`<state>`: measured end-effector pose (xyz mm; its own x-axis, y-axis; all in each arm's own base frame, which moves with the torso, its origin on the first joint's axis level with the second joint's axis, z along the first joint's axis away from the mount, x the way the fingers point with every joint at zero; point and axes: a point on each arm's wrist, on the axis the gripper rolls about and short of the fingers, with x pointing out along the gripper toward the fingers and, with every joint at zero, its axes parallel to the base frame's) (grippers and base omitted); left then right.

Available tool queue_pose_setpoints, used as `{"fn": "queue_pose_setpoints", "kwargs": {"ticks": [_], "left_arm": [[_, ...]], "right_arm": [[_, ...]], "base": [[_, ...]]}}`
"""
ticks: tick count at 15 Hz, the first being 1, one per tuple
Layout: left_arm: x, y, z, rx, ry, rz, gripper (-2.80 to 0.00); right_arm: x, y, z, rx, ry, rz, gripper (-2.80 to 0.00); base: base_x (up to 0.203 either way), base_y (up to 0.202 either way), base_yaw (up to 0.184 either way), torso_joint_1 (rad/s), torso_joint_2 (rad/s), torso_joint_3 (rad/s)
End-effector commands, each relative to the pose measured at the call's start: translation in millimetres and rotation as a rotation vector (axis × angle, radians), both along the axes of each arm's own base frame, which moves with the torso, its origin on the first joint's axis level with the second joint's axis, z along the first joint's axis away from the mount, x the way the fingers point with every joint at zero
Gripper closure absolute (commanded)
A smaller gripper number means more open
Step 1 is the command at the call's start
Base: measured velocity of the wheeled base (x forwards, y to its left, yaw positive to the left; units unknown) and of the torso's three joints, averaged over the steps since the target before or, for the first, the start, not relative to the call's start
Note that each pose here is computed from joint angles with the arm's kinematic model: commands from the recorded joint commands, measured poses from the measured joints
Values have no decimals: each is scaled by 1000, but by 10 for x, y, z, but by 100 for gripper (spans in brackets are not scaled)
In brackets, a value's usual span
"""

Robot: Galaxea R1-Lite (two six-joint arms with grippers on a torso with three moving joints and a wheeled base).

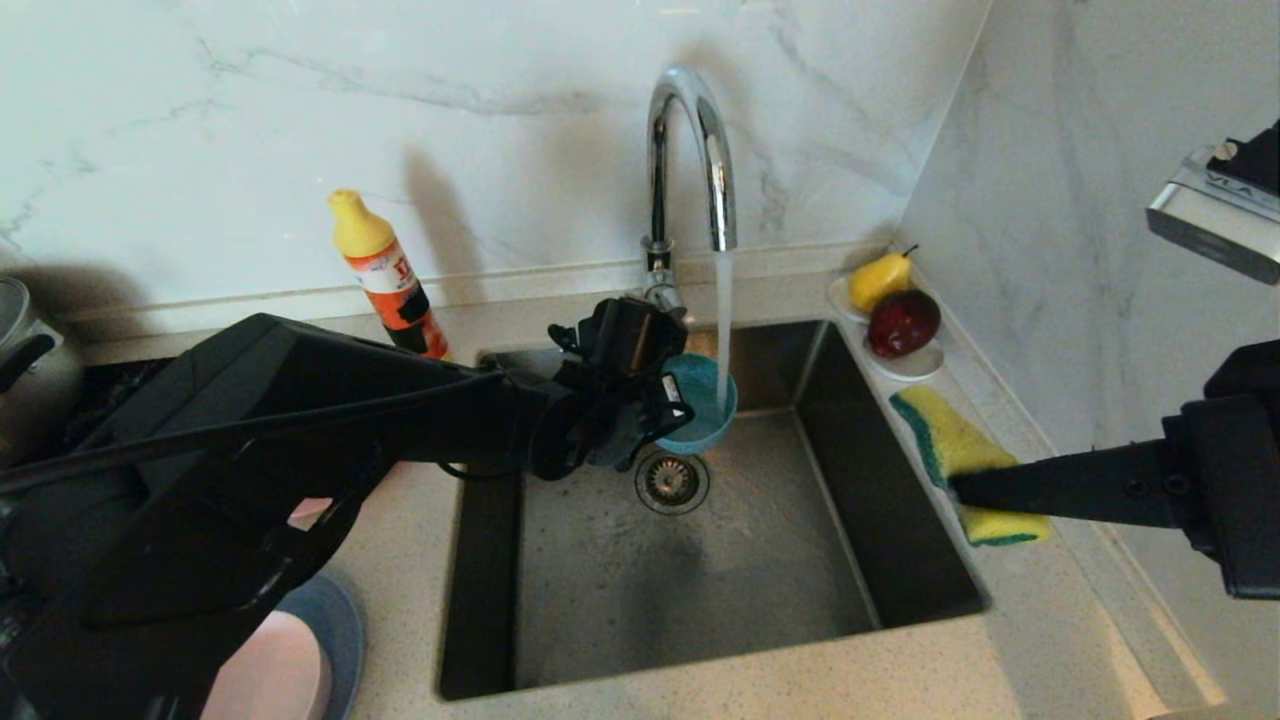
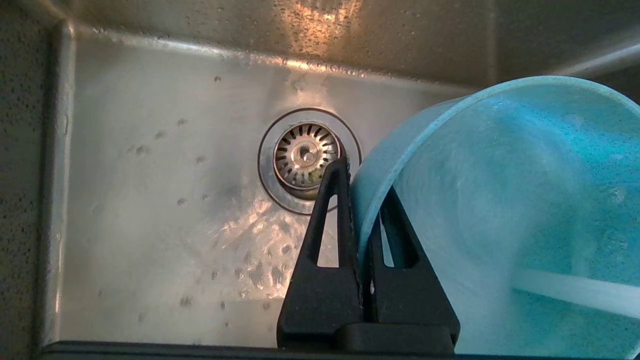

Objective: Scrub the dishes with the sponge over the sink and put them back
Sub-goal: Rinse the bowl

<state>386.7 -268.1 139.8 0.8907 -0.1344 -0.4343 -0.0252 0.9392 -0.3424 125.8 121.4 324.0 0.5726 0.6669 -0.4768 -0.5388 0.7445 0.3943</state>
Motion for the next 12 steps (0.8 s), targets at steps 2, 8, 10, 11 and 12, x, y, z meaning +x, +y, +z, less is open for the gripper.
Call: {"fn": "queue_pose_setpoints", "kwargs": {"ticks": [2, 8, 10, 11, 12], "left_arm": [[-55, -48, -28, 4, 10, -11, 0], [-219, -16, -121, 50, 55, -28, 0], [-372, 57, -91, 75, 70, -38, 0], [-466, 122, -10, 84, 65, -42, 0], [-538, 181, 94, 90, 47, -45, 0]], "right_arm": [[-7, -6, 6, 1, 0, 1, 0], [-4, -3, -5, -2, 4, 1, 0], [-6, -4, -14, -3, 6, 2, 0], [-15, -13, -18, -4, 6, 1, 0], [-22, -19, -16, -3, 5, 1, 0]], "base": [[0, 0, 0, 0, 0, 0], [0, 0, 0, 0, 0, 0], [0, 0, 0, 0, 0, 0], [0, 0, 0, 0, 0, 0], [0, 0, 0, 0, 0, 0]]}}
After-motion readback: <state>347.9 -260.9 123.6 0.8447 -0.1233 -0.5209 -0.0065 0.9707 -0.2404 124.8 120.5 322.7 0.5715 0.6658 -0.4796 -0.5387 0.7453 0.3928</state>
